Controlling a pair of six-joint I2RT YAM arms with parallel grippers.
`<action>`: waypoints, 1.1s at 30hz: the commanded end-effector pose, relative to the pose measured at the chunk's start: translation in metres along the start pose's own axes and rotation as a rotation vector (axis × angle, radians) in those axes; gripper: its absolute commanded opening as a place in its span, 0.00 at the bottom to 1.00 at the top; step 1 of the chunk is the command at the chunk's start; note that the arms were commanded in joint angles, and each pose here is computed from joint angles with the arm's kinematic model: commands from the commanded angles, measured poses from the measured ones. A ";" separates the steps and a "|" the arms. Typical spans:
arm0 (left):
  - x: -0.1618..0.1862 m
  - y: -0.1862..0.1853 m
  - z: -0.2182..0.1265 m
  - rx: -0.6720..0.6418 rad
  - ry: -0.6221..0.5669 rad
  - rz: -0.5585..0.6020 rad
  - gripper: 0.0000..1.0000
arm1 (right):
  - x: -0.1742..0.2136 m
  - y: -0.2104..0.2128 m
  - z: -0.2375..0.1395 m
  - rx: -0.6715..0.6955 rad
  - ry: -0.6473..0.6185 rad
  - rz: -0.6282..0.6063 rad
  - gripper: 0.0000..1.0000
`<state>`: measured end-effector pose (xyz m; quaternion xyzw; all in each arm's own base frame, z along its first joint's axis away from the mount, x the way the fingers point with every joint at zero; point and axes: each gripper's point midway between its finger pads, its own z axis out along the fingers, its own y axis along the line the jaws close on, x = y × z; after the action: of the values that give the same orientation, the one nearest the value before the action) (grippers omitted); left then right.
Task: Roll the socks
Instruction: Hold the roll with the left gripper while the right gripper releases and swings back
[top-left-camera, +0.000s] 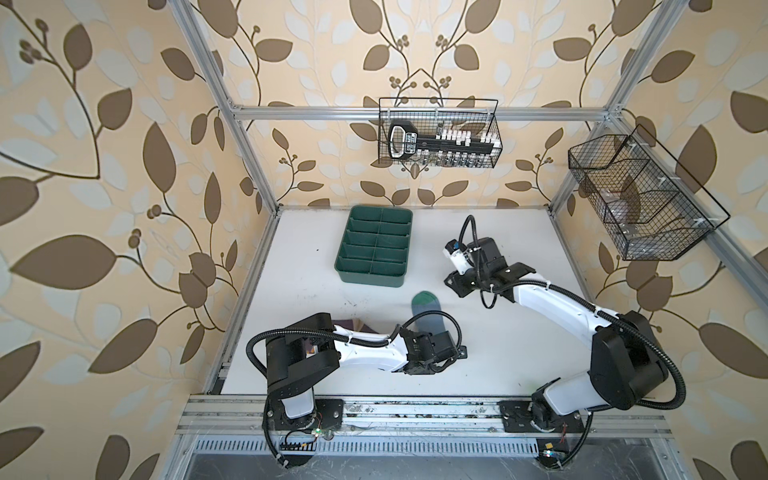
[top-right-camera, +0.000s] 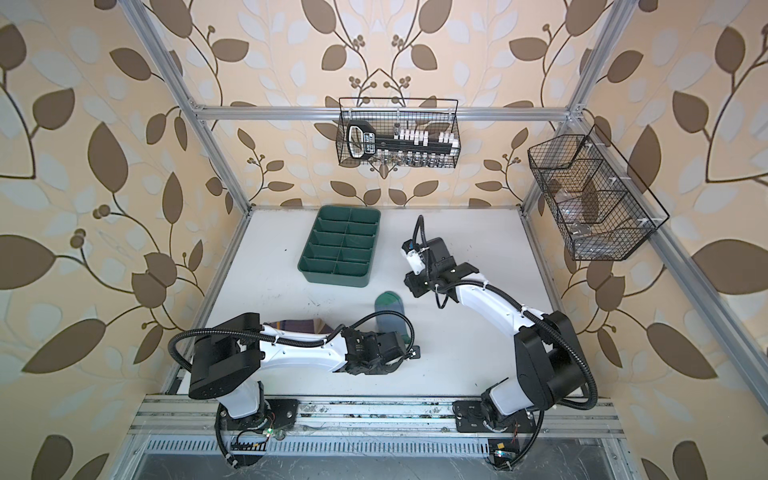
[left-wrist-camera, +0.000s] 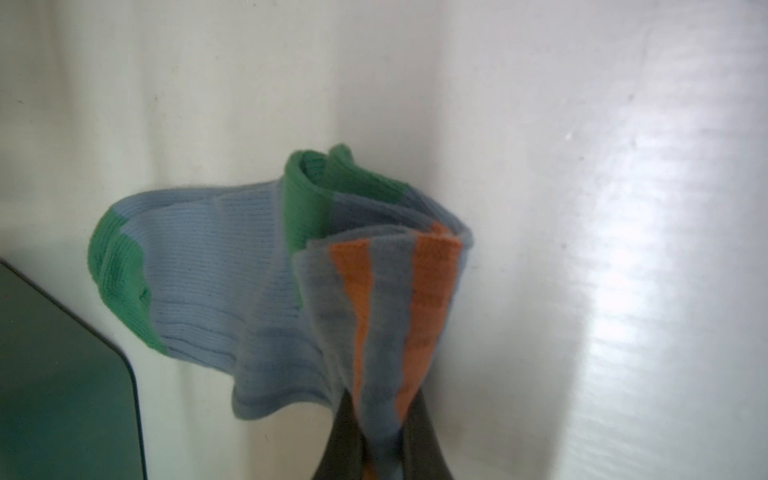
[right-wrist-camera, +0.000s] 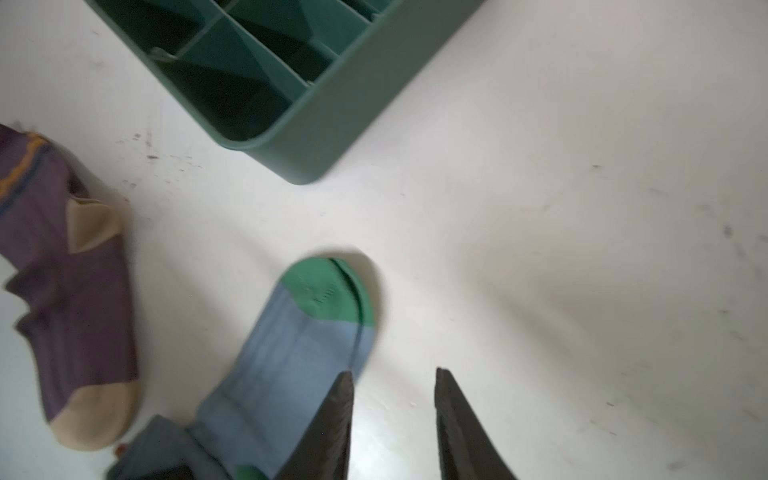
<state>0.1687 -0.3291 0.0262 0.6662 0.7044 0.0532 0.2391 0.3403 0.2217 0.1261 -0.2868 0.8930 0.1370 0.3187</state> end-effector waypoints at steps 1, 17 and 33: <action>0.006 -0.017 0.002 0.092 0.032 -0.002 0.00 | 0.002 0.021 0.027 -0.003 0.021 -0.034 0.39; -0.001 -0.016 -0.017 0.076 -0.007 -0.007 0.01 | 0.076 0.000 0.103 0.155 0.239 0.137 0.38; -0.013 -0.036 -0.031 0.169 -0.030 -0.049 0.01 | 0.056 -0.034 0.080 0.183 0.059 0.227 0.38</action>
<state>0.1481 -0.3290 0.0295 0.6569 0.7205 0.0306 0.2203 0.3686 0.2057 0.0221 -0.1361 0.9458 0.0868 0.2818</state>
